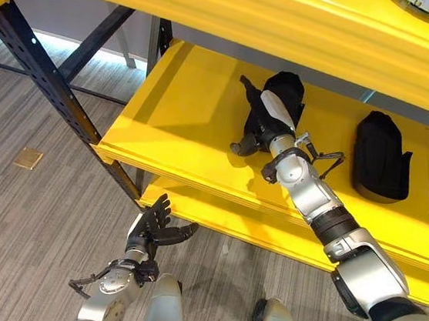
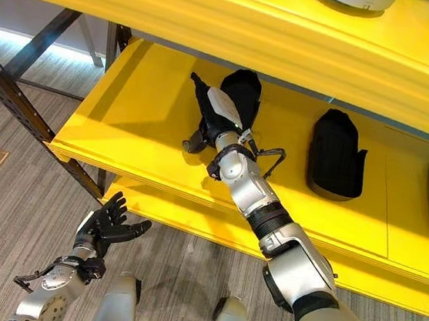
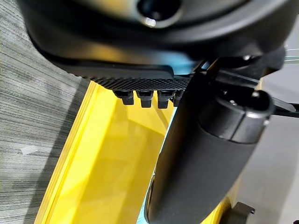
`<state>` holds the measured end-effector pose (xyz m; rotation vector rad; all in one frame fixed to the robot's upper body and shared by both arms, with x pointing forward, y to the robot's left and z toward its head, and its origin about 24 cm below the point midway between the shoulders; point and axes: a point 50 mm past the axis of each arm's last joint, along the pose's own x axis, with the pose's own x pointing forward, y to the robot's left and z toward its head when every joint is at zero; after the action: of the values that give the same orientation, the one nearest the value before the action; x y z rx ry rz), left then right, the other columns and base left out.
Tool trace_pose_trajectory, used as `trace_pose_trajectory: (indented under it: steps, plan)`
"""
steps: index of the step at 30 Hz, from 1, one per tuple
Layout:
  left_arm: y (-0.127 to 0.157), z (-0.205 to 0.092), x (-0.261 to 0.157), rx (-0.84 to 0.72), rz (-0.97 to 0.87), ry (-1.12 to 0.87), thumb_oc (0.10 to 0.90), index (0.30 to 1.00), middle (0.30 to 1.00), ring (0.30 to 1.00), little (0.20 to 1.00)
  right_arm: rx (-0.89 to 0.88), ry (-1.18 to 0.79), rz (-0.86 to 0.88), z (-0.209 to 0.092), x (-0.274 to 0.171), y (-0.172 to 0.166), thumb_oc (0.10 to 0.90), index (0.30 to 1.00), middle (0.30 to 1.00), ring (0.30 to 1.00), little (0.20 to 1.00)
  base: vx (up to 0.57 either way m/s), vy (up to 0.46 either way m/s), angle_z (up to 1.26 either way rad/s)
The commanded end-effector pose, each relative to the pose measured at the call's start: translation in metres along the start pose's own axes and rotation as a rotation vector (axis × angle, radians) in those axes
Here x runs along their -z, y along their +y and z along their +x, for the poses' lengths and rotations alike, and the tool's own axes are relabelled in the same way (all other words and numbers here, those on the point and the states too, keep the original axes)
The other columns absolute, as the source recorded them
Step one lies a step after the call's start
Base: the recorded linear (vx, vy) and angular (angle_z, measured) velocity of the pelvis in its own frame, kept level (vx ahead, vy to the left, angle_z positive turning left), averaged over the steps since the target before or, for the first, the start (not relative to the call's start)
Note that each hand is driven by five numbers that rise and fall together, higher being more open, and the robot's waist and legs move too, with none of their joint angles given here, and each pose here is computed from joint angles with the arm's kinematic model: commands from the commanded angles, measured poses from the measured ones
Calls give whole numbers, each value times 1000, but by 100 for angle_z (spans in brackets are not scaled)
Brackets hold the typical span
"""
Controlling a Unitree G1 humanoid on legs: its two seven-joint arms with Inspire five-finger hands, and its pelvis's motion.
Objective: Move parts from the plastic box to the shelf.
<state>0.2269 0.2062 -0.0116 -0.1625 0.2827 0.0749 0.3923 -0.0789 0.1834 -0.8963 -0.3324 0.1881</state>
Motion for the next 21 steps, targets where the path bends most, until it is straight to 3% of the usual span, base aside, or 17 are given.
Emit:
trace_pose_trajectory:
  steps: [1,21]
  plan:
    - [-2,2,-41,36,49,-204,900,1000,1000,1000,1000,171,-197,-34,8,-41,-45,900,1000,1000,1000,1000,0,0,0]
    - [-3,2,-42,49,56,-207,900,1000,1000,1000,1000,87,6,-75,9,5,-24,900,1000,1000,1000,1000,0,0,0]
